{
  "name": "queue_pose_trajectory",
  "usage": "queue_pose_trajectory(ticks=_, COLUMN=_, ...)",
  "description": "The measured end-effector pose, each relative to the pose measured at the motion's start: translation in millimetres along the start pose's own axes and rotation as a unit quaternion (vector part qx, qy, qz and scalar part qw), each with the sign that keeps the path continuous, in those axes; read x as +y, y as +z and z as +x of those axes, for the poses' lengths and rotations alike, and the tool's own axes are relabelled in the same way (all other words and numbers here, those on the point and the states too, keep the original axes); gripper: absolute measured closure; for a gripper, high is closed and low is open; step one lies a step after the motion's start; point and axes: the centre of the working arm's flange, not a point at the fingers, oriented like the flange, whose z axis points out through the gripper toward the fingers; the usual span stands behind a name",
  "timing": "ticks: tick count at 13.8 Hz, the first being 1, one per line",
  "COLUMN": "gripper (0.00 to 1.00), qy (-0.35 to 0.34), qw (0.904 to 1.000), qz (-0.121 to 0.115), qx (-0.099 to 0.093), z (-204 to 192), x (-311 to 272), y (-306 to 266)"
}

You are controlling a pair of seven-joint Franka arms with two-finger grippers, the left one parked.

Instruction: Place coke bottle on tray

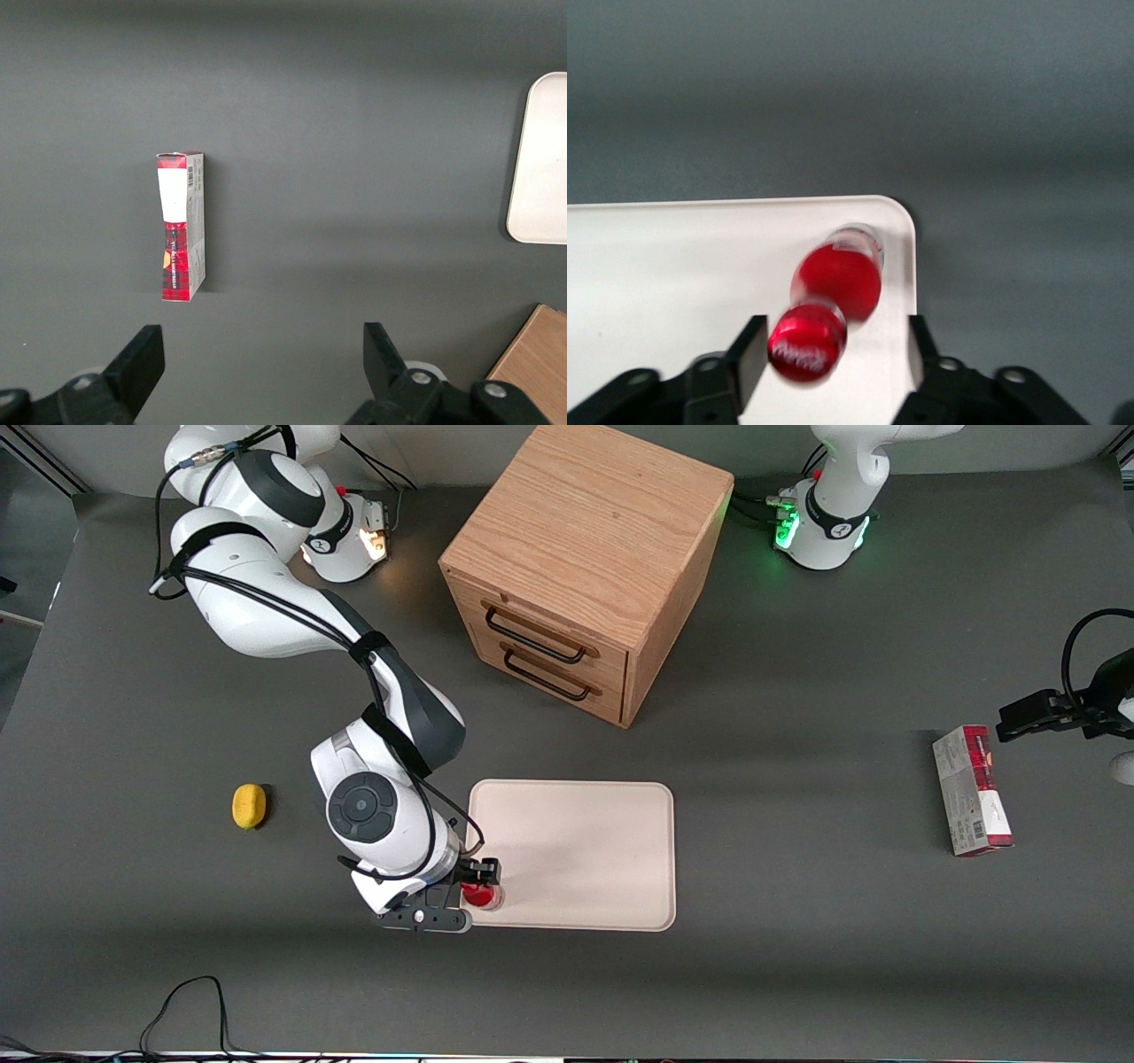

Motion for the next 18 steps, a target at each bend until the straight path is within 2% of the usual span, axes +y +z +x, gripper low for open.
queue_pose_trajectory(ticks=2, gripper=0.00, qy=-0.003, qw=1.0000, qz=-0.001, qx=0.009, z=1, x=-1, y=-14)
queue_pose_trajectory(ticks=4, gripper=0.00, qy=-0.005, qw=0.9998, qz=-0.014, qx=0.015, z=-2, x=3, y=-36)
queue_pose_trajectory(ticks=6, gripper=0.00, qy=-0.009, qw=0.9999, qz=-0.007, qx=-0.004, z=-2, x=33, y=-69)
queue_pose_trajectory(ticks=8, gripper=0.00, qy=-0.024, qw=0.9995, qz=0.007, qx=-0.018, z=3, x=95, y=-118)
queue_pose_trajectory(ticks=11, gripper=0.00, qy=-0.015, qw=0.9988, qz=-0.017, qx=-0.043, z=-16, x=202, y=-192)
queue_pose_trajectory(ticks=15, gripper=0.00, qy=0.012, qw=0.9985, qz=-0.033, qx=-0.041, z=-70, x=296, y=-260)
queue_pose_trajectory(ticks=18, gripper=0.00, qy=0.029, qw=0.9984, qz=-0.032, qx=-0.036, z=-109, x=328, y=-286)
